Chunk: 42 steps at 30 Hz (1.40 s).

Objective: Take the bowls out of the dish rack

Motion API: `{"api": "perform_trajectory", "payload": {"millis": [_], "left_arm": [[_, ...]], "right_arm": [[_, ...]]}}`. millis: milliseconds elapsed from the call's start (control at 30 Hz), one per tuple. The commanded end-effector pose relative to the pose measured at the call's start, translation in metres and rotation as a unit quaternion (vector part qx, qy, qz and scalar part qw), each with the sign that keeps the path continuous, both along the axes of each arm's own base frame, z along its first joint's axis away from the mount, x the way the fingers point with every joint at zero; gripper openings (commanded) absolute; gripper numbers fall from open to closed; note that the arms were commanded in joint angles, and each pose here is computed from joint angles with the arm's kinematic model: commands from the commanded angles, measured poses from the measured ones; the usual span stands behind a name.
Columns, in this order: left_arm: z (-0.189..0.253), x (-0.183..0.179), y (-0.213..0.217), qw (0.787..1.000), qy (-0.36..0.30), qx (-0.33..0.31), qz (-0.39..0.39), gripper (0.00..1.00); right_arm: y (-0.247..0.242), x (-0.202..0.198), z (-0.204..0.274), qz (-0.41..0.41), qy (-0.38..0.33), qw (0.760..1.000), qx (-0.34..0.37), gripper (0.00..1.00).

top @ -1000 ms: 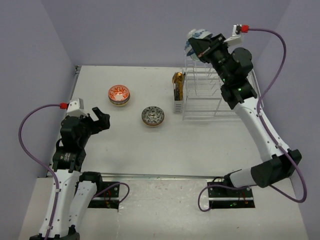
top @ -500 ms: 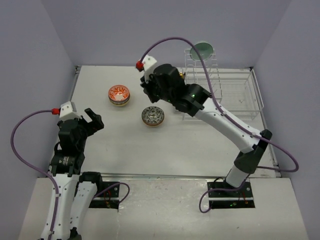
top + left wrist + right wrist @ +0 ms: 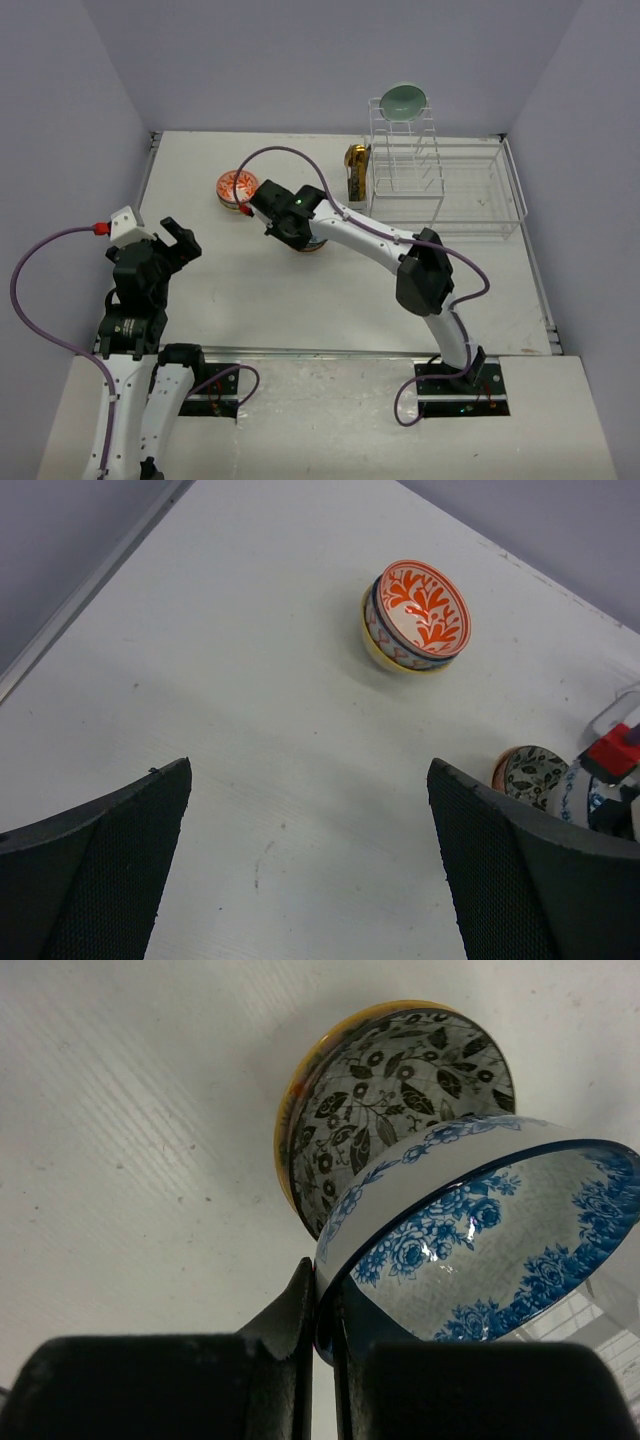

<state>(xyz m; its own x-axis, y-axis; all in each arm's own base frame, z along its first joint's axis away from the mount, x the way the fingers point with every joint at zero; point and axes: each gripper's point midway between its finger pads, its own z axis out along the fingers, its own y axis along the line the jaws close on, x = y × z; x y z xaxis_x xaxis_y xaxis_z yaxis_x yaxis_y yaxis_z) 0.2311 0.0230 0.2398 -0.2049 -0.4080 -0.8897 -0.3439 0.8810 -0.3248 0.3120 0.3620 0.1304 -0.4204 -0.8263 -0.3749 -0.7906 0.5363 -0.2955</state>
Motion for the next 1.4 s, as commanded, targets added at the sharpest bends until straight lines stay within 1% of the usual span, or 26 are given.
{"api": "perform_trajectory", "payload": {"millis": [0,200,300,467,633,700,867,933,1000,1067,1100,1200,1233,1367], "left_arm": [[0.015,0.0,0.001,1.0,-0.025,-0.002,0.003,1.0],[0.016,0.0,0.0,1.0,-0.028,-0.002,0.0,1.0],[0.016,0.0,-0.001,1.0,-0.03,-0.002,-0.004,1.0],[0.016,0.001,-0.001,1.0,-0.03,-0.002,-0.005,1.0],[0.016,0.001,-0.002,0.999,-0.031,-0.002,-0.007,1.0],[0.016,0.001,-0.002,0.999,-0.031,-0.002,-0.007,1.0],[0.017,0.001,-0.002,0.999,-0.032,-0.002,-0.008,1.0],[0.017,0.0,-0.002,0.999,-0.033,-0.002,-0.009,1.0],[0.017,0.0,-0.002,0.999,-0.034,-0.002,-0.009,1.0],[0.017,0.0,-0.002,0.999,-0.034,-0.002,-0.008,1.0],[0.017,0.0,-0.002,0.999,-0.034,-0.002,-0.008,1.0],[0.017,0.0,-0.002,0.999,-0.034,-0.002,-0.009,1.0],[0.017,0.0,-0.002,0.999,-0.034,-0.002,-0.009,1.0],[0.017,0.0,-0.002,0.999,-0.034,-0.003,-0.009,1.0]], "right_arm": [[0.007,-0.002,0.013,0.034,-0.021,0.999,-0.026,0.0],[0.007,-0.001,-0.006,0.048,-0.008,0.997,-0.063,0.0],[0.007,-0.001,-0.01,0.053,-0.006,0.996,-0.071,0.0],[0.007,0.009,-0.011,0.058,-0.029,0.994,-0.086,0.0],[0.014,0.016,-0.014,0.072,-0.036,0.993,-0.092,0.0],[0.015,0.015,-0.015,0.078,-0.032,0.992,-0.093,0.04],[0.013,0.014,-0.02,0.078,-0.025,0.992,-0.096,0.05],[0.011,0.014,-0.018,0.076,-0.028,0.992,-0.099,0.09],[0.011,0.015,-0.014,0.073,-0.034,0.992,-0.097,0.19],[0.011,0.015,-0.012,0.073,-0.035,0.992,-0.096,0.22],[0.01,0.015,-0.008,0.07,-0.038,0.993,-0.093,0.26],[0.009,0.014,-0.002,0.066,-0.041,0.993,-0.088,0.32],[0.008,0.014,-0.001,0.065,-0.041,0.993,-0.088,0.36],[0.007,0.002,0.011,0.062,-0.027,0.995,-0.068,0.41]]}}
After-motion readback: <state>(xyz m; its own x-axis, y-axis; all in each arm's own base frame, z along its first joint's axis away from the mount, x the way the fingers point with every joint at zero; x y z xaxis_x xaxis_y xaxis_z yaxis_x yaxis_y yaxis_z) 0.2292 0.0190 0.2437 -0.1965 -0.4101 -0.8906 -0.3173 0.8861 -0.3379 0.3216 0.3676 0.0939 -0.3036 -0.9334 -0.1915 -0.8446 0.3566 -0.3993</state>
